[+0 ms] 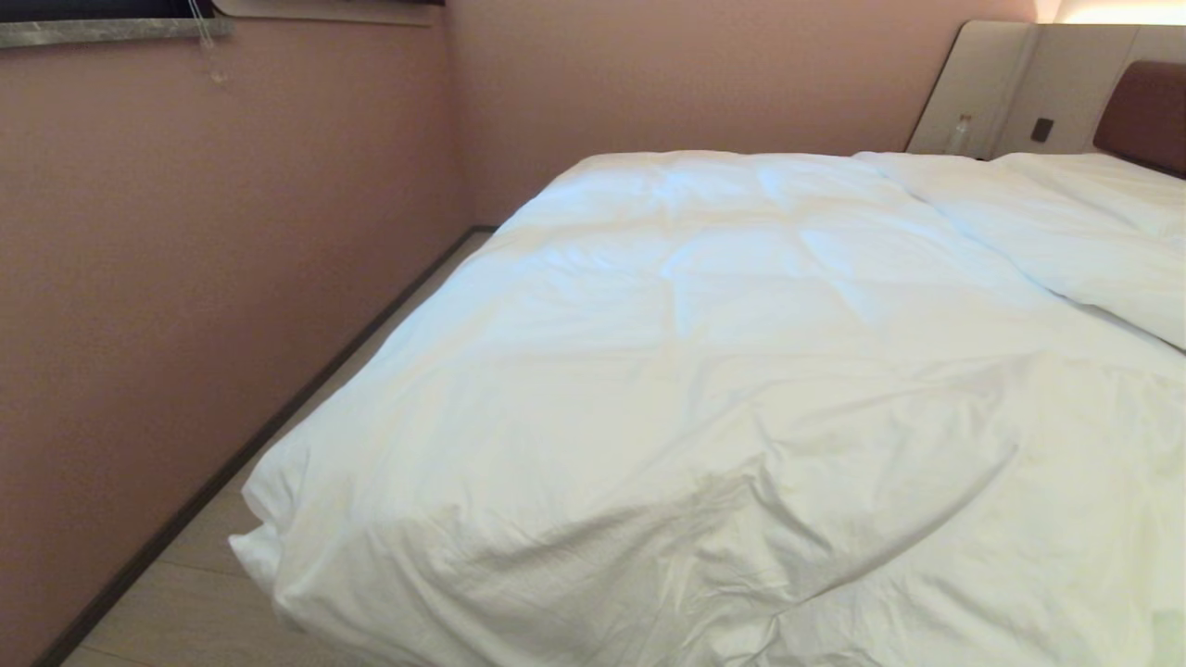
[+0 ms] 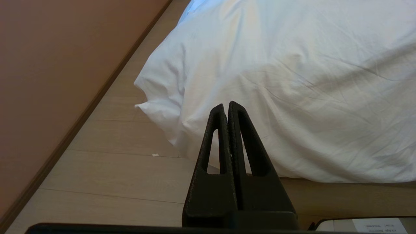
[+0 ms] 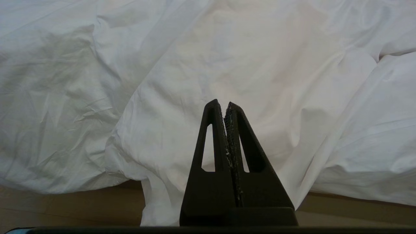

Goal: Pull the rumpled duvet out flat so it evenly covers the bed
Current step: Flatten the corners of the folded blanket

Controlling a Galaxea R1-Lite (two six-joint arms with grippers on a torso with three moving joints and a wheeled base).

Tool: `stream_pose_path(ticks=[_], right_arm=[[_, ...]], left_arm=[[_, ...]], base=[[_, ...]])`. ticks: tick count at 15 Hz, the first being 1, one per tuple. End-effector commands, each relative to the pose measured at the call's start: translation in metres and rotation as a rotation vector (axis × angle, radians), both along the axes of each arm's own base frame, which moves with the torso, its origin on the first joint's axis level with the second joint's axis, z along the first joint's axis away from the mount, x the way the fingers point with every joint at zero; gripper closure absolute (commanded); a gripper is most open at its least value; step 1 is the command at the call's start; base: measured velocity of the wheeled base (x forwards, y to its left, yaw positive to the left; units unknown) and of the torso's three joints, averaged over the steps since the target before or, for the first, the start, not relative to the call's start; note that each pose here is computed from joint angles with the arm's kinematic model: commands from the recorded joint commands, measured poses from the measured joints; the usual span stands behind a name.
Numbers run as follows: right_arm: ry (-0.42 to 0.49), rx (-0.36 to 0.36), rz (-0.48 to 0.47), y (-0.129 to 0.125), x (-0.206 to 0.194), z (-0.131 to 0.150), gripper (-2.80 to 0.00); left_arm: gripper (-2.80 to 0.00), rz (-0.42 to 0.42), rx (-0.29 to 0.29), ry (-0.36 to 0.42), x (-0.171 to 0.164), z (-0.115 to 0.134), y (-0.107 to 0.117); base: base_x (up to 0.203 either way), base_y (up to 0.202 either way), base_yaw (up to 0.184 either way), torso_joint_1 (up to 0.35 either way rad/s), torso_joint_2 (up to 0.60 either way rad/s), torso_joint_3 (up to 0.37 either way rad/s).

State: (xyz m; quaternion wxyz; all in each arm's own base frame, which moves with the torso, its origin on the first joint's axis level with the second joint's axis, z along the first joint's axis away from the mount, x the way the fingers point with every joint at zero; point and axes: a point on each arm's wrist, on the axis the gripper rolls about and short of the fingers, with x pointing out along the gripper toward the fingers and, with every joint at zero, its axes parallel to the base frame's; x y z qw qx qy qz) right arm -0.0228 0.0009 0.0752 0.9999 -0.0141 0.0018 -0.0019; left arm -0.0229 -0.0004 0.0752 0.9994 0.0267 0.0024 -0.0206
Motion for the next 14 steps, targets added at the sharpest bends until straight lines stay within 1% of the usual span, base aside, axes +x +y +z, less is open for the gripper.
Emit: stream_pose_path(ticks=[1,14], right_arm=[[-0.001,-0.001,0.001,0.0000,0.0000,0.0000,0.00],[-0.001,-0.001,0.001,0.0000,0.0000,0.0000,0.00]], left_arm=[[0.00,0.000,0.000,0.001,0.0000,-0.0002,0.0000],[0.00,0.000,0.000,0.000,0.0000,-0.0003,0.0000]], base=[[0.000,0.000,0.000,0.000,0.00,0.000],[0.000,0.000,0.000,0.000,0.00,0.000]])
